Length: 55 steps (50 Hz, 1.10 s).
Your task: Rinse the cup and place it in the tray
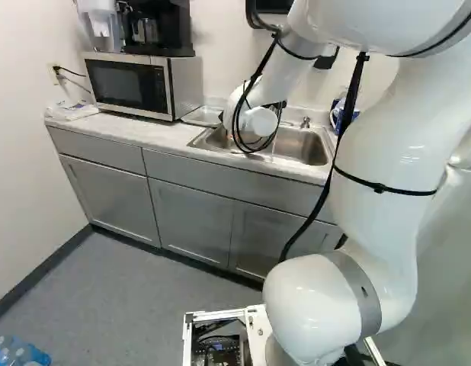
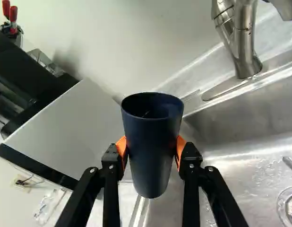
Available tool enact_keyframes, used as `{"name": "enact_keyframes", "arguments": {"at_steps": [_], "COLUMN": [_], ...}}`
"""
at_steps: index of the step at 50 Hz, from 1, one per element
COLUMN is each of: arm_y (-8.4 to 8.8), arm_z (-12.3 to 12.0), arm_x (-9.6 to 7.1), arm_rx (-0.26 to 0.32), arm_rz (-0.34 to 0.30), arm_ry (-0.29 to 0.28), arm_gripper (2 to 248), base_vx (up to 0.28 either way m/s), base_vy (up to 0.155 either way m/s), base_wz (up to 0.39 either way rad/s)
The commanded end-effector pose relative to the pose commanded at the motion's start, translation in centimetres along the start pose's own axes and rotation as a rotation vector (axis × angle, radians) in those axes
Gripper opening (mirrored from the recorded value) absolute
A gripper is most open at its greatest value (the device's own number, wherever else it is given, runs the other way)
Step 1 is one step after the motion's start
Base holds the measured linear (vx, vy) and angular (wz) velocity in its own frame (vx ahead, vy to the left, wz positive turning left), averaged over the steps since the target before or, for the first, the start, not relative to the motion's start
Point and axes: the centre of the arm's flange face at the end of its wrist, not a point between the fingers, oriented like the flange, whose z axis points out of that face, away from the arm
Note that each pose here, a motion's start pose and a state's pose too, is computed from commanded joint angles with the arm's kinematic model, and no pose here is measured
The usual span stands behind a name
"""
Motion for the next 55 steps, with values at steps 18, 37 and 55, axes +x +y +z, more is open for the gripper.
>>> {"name": "enact_keyframes", "arguments": {"at_steps": [18,37,55], "arm_y": [0.0,0.0,0.0], "arm_z": [0.0,0.0,0.0], "arm_x": [0.0,0.0,0.0], "arm_rx": [0.0,0.0,0.0], "arm_rz": [0.189,0.389,0.578], "arm_ry": [0.0,0.0,0.0], "arm_gripper": [120,120,120], "base_vx": [0.0,0.0,0.0], "base_vy": [0.0,0.0,0.0], "base_wz": [0.0,0.0,0.0]}}
